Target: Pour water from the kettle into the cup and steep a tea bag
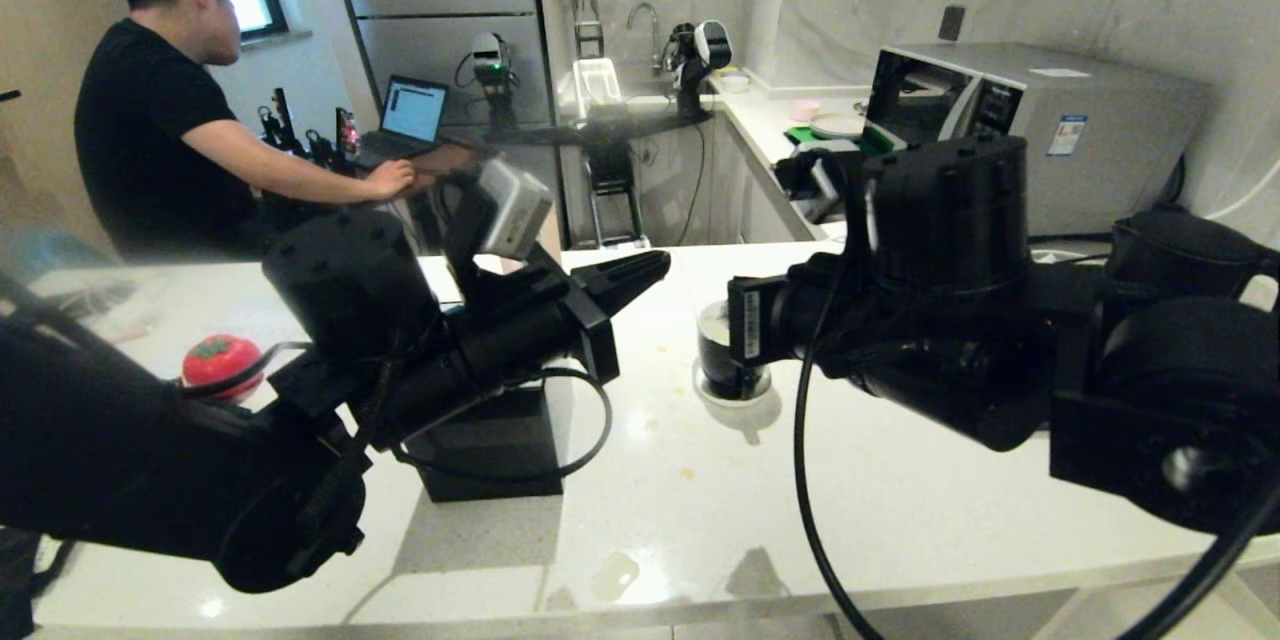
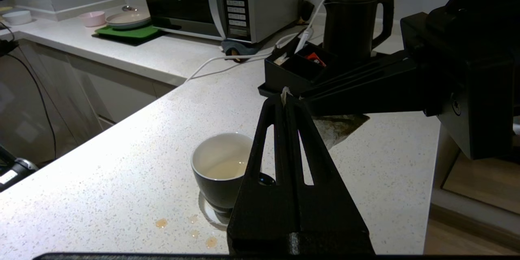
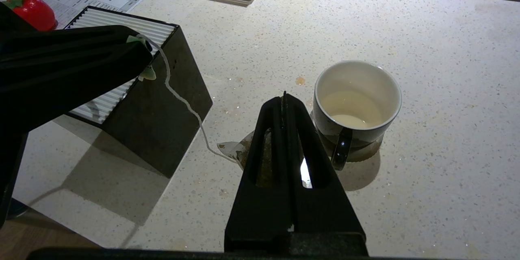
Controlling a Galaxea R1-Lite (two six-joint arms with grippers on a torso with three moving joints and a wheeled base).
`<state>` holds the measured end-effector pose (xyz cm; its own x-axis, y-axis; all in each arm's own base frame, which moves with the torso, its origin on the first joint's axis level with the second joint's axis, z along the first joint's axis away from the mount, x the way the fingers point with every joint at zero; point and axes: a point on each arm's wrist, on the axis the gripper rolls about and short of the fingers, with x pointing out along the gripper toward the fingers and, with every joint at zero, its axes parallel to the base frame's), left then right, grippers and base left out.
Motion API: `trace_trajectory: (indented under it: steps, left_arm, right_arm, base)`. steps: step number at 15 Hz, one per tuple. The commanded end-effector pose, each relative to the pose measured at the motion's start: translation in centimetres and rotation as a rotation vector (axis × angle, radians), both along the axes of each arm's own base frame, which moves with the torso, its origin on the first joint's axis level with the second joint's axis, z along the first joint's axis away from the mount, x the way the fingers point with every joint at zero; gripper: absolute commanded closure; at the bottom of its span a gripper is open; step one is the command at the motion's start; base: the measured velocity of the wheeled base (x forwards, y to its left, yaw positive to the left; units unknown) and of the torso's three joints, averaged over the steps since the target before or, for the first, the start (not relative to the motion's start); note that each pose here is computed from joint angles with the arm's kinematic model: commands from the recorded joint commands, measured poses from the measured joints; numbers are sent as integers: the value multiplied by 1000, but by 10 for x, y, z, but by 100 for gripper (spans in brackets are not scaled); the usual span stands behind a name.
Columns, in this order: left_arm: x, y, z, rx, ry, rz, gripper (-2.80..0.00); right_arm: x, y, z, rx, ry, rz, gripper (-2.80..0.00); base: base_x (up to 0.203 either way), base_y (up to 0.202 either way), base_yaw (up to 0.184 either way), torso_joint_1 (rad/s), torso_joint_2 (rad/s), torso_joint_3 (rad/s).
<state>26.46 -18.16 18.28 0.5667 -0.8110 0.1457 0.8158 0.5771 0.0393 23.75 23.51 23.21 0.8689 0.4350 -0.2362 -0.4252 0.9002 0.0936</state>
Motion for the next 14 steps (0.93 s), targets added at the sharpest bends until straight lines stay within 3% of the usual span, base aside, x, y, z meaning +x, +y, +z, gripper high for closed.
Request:
trace_trajectory:
  steps: [1, 2, 7, 14]
  left_arm:
    - [0, 0, 0, -3, -4, -2, 0]
    - [0, 0, 0, -3, -4, -2, 0]
    - [0, 0, 0, -4, -5, -2, 0]
    - [0, 2, 2, -6, -8, 6, 0]
  right_arm:
    - [-1, -1, 1, 2, 0, 0, -74]
    - [-1, -1, 1, 2, 0, 0, -280]
    - [-6, -5, -2, -11, -1, 1, -280]
    - [-19, -20, 21, 14, -64, 2, -280]
  base:
    - [0, 0, 0, 0, 0, 0]
    - [0, 0, 0, 0, 0, 0]
    - [0, 0, 0, 0, 0, 0]
    - [0, 0, 0, 0, 0, 0]
